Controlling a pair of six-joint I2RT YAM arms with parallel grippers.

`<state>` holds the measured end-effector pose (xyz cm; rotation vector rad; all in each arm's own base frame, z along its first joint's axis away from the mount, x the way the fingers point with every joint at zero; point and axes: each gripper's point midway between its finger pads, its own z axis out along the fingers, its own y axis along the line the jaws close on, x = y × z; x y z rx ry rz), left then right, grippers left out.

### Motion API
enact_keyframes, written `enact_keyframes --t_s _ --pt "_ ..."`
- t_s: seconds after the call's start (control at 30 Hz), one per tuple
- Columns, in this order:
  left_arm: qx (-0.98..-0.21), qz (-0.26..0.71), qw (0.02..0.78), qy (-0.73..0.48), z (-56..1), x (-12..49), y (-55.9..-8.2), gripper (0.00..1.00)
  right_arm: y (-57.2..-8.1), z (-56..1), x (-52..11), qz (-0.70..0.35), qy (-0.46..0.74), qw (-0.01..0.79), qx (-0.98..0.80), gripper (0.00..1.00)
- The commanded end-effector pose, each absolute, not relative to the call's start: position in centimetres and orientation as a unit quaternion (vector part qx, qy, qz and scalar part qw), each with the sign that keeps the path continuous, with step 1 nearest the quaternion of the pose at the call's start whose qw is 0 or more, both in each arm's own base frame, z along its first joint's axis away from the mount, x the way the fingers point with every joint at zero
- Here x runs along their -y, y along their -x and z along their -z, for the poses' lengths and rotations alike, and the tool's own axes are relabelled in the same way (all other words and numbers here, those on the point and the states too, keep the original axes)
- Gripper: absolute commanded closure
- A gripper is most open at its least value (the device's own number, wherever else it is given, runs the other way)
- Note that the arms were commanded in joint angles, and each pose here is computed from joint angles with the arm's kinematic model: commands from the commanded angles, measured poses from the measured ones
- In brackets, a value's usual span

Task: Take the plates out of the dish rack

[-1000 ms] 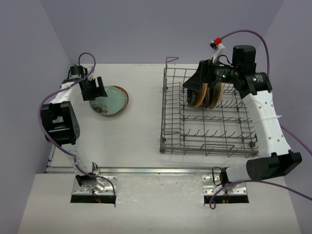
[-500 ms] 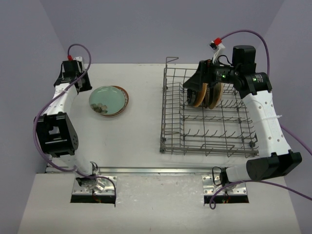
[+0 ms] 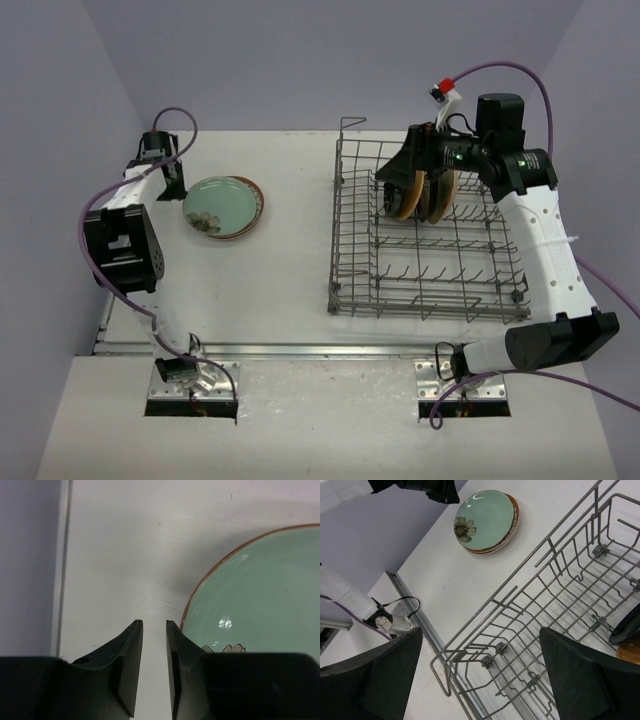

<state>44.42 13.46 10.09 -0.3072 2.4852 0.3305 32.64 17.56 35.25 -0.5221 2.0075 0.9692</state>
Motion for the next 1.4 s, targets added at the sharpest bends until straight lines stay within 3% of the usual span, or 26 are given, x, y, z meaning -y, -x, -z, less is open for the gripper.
enact_keyframes --t_s 0.0,0.13,0.33,0.53,0.67,1.13,1.37 --pt "-0.947 -0.088 0.293 0.098 -9.3 -12.4 -44.4 0.73 -32.4 -36.1 -17.5 -0.378 0.218 0.431 -0.790 0.01" --pt "-0.953 -0.063 0.283 0.089 -8.4 -11.3 -44.4 0.63 -32.4 -36.0 -17.5 -0.378 0.219 0.430 -0.790 0.01" --pt "-0.956 -0.046 0.277 0.089 -7.7 -10.8 -44.2 0.58 -32.4 -36.2 -17.4 -0.377 0.218 0.431 -0.790 0.01" --pt "-0.930 -0.071 0.343 0.109 -12.0 -11.9 -45.2 0.92 -32.4 -35.8 -17.4 -0.375 0.217 0.429 -0.793 0.01" --pt "-0.915 -0.102 0.374 0.116 -14.7 -13.0 -45.5 0.97 -32.5 -35.8 -17.4 -0.377 0.217 0.428 -0.792 0.01" --pt "-0.942 -0.110 0.295 0.119 -8.4 -14.4 -44.3 0.96 -32.4 -35.9 -17.3 -0.371 0.222 0.432 -0.791 0.01" --pt "-0.956 -0.070 0.268 0.093 -6.3 -12.3 -44.1 0.75 -32.7 -36.0 -17.4 -0.373 0.220 0.431 -0.792 0.01"
